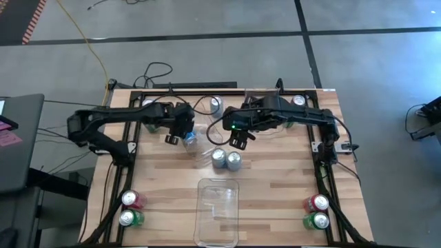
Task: Sort soda cans
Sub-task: Put the top right blue-white soda can into the top left transparent bin
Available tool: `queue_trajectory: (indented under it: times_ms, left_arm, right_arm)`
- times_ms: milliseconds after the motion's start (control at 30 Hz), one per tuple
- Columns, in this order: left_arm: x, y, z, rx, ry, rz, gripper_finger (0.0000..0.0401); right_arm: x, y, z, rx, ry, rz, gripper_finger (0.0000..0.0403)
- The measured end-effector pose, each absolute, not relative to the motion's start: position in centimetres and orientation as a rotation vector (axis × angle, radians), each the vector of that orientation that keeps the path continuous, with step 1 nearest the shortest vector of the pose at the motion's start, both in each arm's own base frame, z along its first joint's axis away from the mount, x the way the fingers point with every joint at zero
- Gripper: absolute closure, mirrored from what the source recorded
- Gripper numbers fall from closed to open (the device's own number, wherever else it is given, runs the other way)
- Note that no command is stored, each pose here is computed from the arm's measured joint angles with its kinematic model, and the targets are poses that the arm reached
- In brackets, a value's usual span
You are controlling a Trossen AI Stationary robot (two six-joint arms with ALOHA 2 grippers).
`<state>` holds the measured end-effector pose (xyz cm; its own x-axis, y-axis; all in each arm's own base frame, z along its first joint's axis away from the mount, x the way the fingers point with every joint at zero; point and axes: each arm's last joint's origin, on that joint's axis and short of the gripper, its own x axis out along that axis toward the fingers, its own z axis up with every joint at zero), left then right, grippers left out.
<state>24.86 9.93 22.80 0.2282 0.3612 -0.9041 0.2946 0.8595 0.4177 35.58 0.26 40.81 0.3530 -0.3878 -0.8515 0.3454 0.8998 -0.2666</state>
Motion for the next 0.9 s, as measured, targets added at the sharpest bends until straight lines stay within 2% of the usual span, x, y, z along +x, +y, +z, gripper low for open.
queue_trajectory:
  times_ms: [367, 533, 733, 900]
  left_arm:
    - [25.8, 10.9, 20.5, 0.789, 1.441, -0.197, 0.0225]
    - [26.7, 11.2, 19.4, 0.829, 1.443, -0.253, 0.0225]
    - [27.5, 11.5, 18.7, 0.796, 1.408, -0.191, 0.0214]
    - [27.2, 11.1, 19.1, 0.77, 1.405, -0.179, 0.0172]
  right_arm:
    - [32.8, -1.6, 43.6, -0.05, 1.049, -0.486, 0.0088]
    - [31.7, -2.3, 44.5, -0.047, 1.023, -0.496, 0.0088]
    - [31.3, -2.5, 44.9, -0.042, 1.012, -0.501, 0.0088]
    - [31.3, -2.5, 44.9, -0.042, 1.012, -0.501, 0.0088]
